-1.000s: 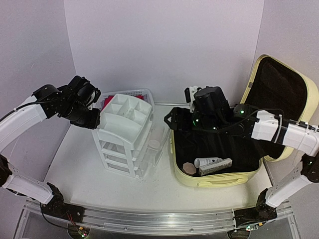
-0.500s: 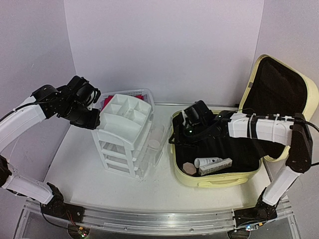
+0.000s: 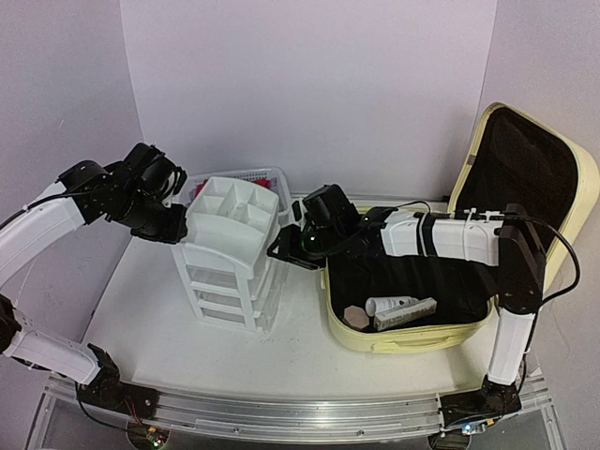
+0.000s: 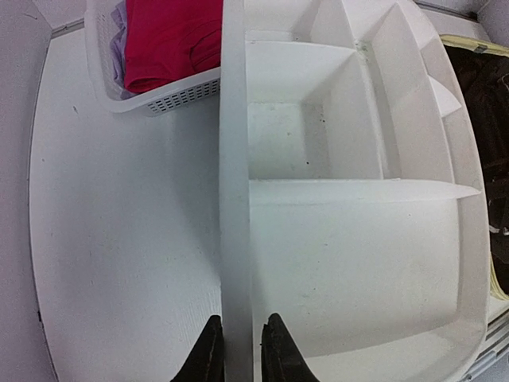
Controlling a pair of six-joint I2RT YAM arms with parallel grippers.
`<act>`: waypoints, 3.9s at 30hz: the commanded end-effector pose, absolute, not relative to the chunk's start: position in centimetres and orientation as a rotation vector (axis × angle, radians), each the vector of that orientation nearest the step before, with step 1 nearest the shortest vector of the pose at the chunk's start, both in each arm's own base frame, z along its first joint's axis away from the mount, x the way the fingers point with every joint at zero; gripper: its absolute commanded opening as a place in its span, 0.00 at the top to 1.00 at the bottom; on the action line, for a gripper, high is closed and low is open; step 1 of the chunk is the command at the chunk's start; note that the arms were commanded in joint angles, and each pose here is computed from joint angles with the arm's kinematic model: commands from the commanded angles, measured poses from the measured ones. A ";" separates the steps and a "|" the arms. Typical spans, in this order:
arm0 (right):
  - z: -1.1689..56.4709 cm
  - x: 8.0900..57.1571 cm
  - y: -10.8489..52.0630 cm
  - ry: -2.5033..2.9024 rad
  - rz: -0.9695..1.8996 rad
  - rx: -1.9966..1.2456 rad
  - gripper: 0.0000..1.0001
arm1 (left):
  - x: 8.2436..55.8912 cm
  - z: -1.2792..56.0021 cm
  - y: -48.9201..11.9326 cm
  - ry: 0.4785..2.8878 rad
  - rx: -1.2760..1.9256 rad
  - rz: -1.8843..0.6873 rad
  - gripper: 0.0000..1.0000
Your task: Open, take out, and arrange the luggage
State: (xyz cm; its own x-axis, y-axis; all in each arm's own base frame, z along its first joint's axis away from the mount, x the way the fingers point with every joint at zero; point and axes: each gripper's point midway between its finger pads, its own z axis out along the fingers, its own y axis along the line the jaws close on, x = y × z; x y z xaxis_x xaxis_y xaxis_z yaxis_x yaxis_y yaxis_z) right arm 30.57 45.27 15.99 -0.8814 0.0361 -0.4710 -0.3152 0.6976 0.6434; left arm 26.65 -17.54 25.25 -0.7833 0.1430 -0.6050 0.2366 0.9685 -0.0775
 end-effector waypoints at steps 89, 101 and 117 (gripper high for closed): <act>2.9 28.0 19.1 2.546 0.046 1.489 0.27 | 25.9 23.5 -14.7 2.474 0.197 -0.058 0.84; 5.6 29.1 19.2 2.565 0.122 1.315 0.55 | 25.8 23.8 -14.4 2.461 0.194 -0.054 0.84; 17.2 32.1 34.2 2.460 1.182 0.293 0.72 | 26.0 23.5 -15.0 2.476 0.197 -0.069 0.83</act>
State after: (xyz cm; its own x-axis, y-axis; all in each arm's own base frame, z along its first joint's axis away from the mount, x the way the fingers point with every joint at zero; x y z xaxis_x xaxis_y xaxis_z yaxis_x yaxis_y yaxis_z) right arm 30.85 24.95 11.47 -0.8073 0.5553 -0.1999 0.3874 0.7541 0.5302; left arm 26.96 -16.00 24.93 -0.7402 0.0878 -0.6666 0.1631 0.9853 -0.0513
